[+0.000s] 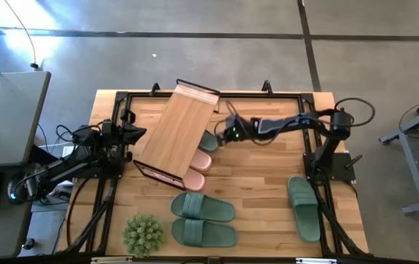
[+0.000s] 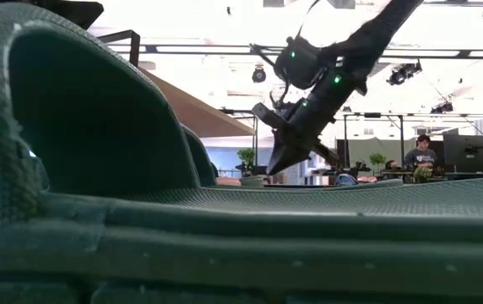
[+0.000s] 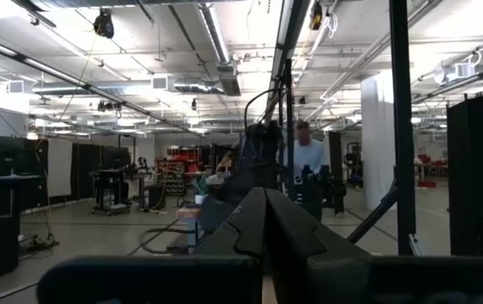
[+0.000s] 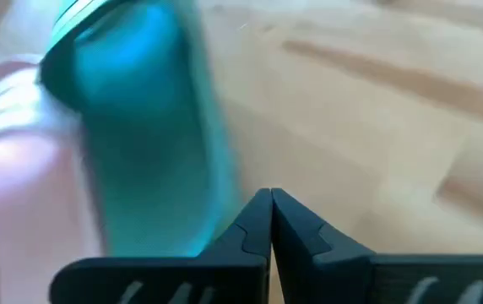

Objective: Pick and place slides into the shelf
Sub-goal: Put the green slide under the shelf

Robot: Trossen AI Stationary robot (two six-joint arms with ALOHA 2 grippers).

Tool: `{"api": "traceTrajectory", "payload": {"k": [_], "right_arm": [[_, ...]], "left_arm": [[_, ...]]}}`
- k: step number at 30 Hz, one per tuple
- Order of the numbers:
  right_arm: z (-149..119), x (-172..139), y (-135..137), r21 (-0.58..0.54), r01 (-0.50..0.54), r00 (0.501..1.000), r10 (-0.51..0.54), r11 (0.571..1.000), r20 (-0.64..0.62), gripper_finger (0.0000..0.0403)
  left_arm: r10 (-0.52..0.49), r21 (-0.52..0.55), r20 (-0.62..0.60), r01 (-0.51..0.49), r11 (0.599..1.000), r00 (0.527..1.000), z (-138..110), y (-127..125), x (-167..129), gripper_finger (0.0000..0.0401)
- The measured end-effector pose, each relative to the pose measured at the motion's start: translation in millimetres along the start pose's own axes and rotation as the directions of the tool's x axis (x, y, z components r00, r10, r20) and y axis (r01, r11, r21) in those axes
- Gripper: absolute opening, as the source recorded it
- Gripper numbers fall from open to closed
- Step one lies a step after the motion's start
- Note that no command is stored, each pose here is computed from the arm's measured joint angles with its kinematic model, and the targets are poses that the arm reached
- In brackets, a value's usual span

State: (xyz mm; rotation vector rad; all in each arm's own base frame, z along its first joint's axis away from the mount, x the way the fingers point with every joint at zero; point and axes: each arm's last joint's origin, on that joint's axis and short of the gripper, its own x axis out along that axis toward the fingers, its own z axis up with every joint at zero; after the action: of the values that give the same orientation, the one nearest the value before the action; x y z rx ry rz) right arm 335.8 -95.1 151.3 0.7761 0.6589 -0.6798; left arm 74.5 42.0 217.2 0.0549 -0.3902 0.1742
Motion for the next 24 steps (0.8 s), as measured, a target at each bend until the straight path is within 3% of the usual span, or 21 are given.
{"api": "traceTrajectory", "payload": {"k": [5,9,16,24], "right_arm": [[28.5,12.9,-28.9,0.095,-0.139,0.988,0.144,0.986,-0.051,0.0000],[35.9,27.9,-34.8,0.128,-0.267,0.961,0.273,0.955,-0.035,0.0000],[25.4,47.2,-37.4,0.122,-0.198,0.980,0.198,0.973,0.010,0.0000],[13.2,57.8,-27.8,0.138,-0.236,0.971,0.237,0.962,0.013,0.0000]], "left_arm": [[0.017,0.000,0.003,-0.017,1.000,1.000,0.1,0.5,0.0,0.0001],[0.026,0.000,0.005,-0.026,1.000,1.000,0.1,0.7,0.0,0.0001],[0.037,-0.001,0.007,-0.037,0.999,0.999,0.2,1.1,0.0,0.0001],[0.048,-0.001,0.009,-0.048,0.999,0.999,0.3,1.4,0.0,0.0001]]}}
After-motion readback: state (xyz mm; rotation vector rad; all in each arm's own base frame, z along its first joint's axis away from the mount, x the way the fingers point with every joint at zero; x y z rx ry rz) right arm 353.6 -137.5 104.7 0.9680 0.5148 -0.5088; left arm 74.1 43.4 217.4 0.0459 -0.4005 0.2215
